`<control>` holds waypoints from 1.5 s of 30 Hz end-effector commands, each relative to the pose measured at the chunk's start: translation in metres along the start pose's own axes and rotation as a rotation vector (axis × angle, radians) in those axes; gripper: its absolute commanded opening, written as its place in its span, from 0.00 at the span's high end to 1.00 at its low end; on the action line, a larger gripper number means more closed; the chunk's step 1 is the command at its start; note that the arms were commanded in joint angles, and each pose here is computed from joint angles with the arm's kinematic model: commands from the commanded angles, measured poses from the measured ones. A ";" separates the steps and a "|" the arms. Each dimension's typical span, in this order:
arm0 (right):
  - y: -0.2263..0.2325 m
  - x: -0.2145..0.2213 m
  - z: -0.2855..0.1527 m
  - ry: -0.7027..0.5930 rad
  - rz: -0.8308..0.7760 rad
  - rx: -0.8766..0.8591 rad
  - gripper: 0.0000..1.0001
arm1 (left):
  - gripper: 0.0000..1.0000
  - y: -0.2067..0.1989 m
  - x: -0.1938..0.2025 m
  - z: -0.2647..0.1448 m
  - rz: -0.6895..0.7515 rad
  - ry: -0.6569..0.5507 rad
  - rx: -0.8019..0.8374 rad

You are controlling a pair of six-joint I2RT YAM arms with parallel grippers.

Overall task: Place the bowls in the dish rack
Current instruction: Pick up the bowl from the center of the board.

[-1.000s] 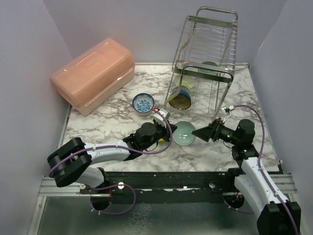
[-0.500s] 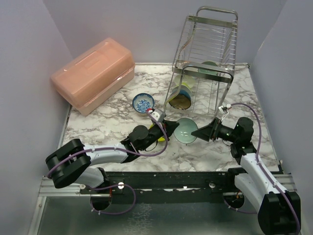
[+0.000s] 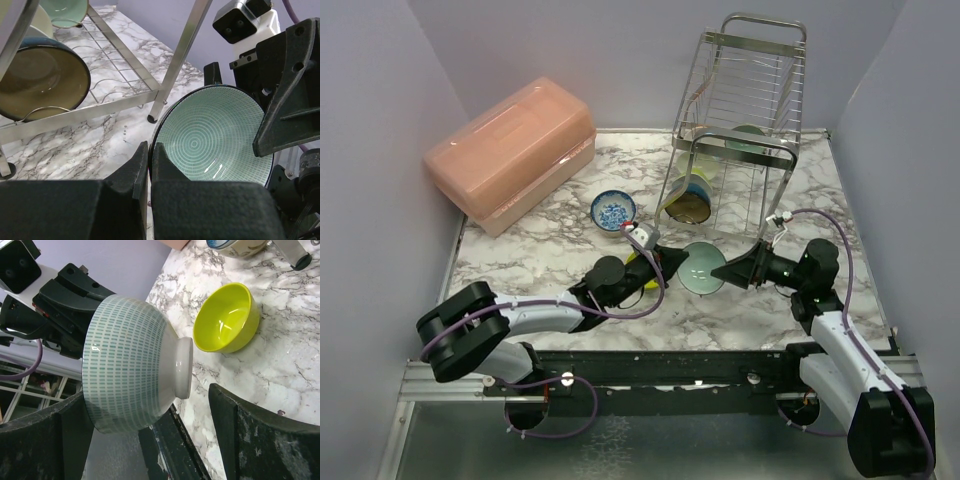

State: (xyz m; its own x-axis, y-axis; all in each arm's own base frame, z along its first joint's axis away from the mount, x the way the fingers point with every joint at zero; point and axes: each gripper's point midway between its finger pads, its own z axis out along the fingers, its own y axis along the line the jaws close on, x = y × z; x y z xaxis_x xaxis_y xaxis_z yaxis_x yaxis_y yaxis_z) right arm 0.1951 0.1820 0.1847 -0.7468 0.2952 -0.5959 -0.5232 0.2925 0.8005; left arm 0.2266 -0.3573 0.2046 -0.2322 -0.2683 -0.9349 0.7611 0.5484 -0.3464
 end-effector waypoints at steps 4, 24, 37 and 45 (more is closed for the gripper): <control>0.007 0.001 0.001 0.027 -0.026 -0.033 0.15 | 1.00 -0.031 -0.030 0.015 -0.035 -0.098 0.101; -0.002 0.002 0.002 0.030 -0.023 0.000 0.91 | 1.00 -0.033 -0.033 0.021 -0.019 -0.112 0.081; -0.004 -0.007 0.001 -0.019 -0.080 0.039 0.99 | 0.56 -0.019 -0.029 0.010 -0.026 -0.119 0.016; -0.014 -0.005 0.000 -0.029 -0.064 0.082 0.99 | 0.14 -0.012 -0.030 0.003 -0.040 -0.127 -0.013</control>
State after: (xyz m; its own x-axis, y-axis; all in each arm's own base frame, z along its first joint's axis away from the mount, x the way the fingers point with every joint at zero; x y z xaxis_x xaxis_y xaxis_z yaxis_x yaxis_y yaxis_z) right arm 0.2009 0.1788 0.1743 -0.7257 0.2890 -0.6244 -0.5239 0.3562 0.7737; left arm 0.2258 -0.3680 0.2285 -0.1983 -0.3427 -0.9183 0.7620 0.5354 -0.3644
